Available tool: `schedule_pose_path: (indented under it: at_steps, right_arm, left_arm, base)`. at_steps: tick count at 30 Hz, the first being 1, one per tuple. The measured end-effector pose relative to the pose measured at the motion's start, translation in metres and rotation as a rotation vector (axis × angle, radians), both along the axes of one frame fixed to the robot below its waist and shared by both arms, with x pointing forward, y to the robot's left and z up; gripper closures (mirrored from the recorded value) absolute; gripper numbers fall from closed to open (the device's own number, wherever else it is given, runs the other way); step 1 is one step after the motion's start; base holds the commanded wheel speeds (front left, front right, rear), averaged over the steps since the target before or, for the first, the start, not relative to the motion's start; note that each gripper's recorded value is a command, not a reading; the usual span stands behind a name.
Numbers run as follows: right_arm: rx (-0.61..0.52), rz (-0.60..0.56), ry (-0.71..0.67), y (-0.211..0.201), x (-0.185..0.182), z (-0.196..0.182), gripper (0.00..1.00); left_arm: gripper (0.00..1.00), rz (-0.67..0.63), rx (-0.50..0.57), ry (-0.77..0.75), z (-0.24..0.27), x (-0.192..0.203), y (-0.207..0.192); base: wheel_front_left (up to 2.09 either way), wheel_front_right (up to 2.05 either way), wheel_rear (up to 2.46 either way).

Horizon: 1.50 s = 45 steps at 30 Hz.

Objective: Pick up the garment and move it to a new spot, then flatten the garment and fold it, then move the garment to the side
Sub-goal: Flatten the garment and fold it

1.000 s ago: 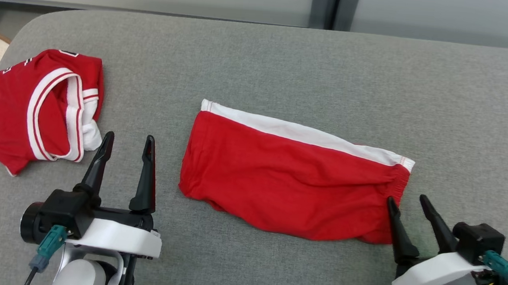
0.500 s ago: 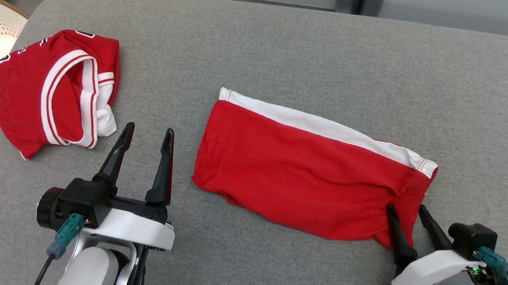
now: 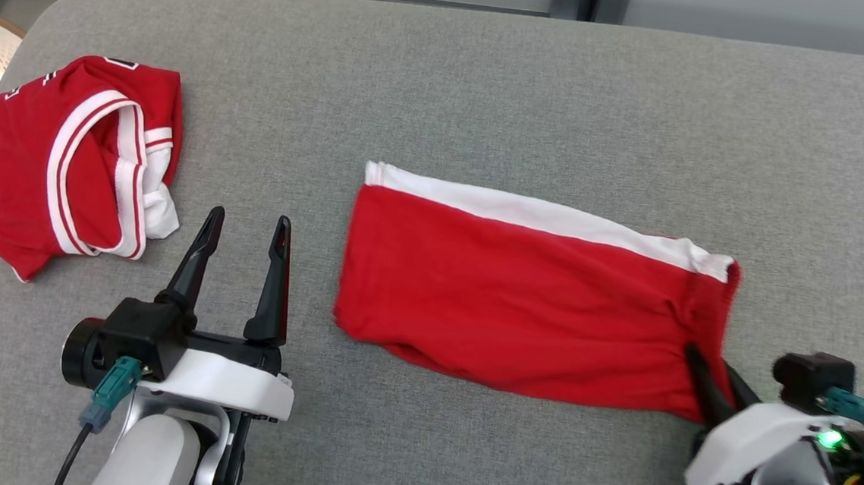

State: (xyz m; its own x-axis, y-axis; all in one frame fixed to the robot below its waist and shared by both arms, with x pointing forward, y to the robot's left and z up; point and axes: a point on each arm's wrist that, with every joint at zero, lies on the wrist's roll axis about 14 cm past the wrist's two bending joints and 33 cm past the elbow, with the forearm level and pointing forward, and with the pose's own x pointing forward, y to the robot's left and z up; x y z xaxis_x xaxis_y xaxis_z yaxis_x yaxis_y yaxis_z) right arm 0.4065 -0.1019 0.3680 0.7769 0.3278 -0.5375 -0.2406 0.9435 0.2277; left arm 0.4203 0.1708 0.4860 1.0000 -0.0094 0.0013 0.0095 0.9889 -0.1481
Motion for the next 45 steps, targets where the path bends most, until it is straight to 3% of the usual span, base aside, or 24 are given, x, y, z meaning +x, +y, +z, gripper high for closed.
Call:
schedule_pose_path:
  at_steps: [7, 13, 17, 22, 26, 31, 39, 40, 41, 42, 45]
  right_arm:
    - [-0.110, -0.113, 0.016, -0.085, -0.014, 0.006, 1.00]
    - [-0.096, -0.119, -0.010, -0.093, -0.009, 0.025, 1.00]
    - [0.001, -0.062, -0.013, -0.062, -0.003, 0.040, 1.00]
    - [0.257, 0.093, 0.037, 0.022, -0.003, 0.067, 1.00]
    - [0.390, 0.229, 0.102, 0.082, -0.010, 0.078, 1.00]
    - [0.425, 0.343, 0.208, 0.129, -0.023, 0.059, 1.00]
    - [0.429, 0.352, 0.227, 0.147, -0.015, 0.038, 1.00]
    - [0.434, 0.342, 0.211, 0.146, -0.011, 0.039, 0.78]
    - [0.430, 0.343, 0.198, 0.146, -0.009, 0.040, 0.47]
    - [0.422, 0.346, 0.175, 0.146, -0.007, 0.041, 0.00]
    - [0.402, 0.348, 0.012, 0.146, 0.006, 0.061, 0.00]
  left_arm:
    - [0.00, -0.012, -0.009, -0.009, 0.003, -0.001, -0.005]
    - [0.00, -0.020, -0.009, -0.018, 0.006, 0.000, -0.006]
    - [0.00, -0.016, -0.012, -0.014, 0.005, -0.002, -0.005]
    - [0.00, -0.006, -0.013, -0.006, 0.003, -0.004, -0.003]
    - [0.00, -0.005, -0.021, 0.001, 0.001, -0.005, -0.003]
    - [0.00, 0.015, -0.023, 0.009, -0.001, -0.008, 0.004]
    - [0.00, 0.052, -0.016, 0.040, -0.012, -0.011, 0.016]
    - [0.00, 0.052, -0.015, 0.041, -0.013, -0.011, 0.016]
    - [0.00, 0.051, -0.014, 0.042, -0.013, -0.010, 0.016]
    - [0.00, 0.050, -0.014, 0.041, -0.013, -0.010, 0.015]
    - [0.00, 0.045, -0.014, 0.038, -0.013, -0.008, 0.014]
  base:
    - [0.00, 0.00, 0.00]
    - [0.00, 0.00, 0.00]
    - [0.00, 0.00, 0.00]
    - [0.00, 0.00, 0.00]
    - [0.00, 0.00, 0.00]
    - [0.00, 0.00, 0.00]
    - [0.00, 0.00, 0.00]
    - [0.00, 0.00, 0.00]
    - [0.00, 0.00, 0.00]
    - [0.00, 0.00, 0.00]
    - [0.00, 0.00, 0.00]
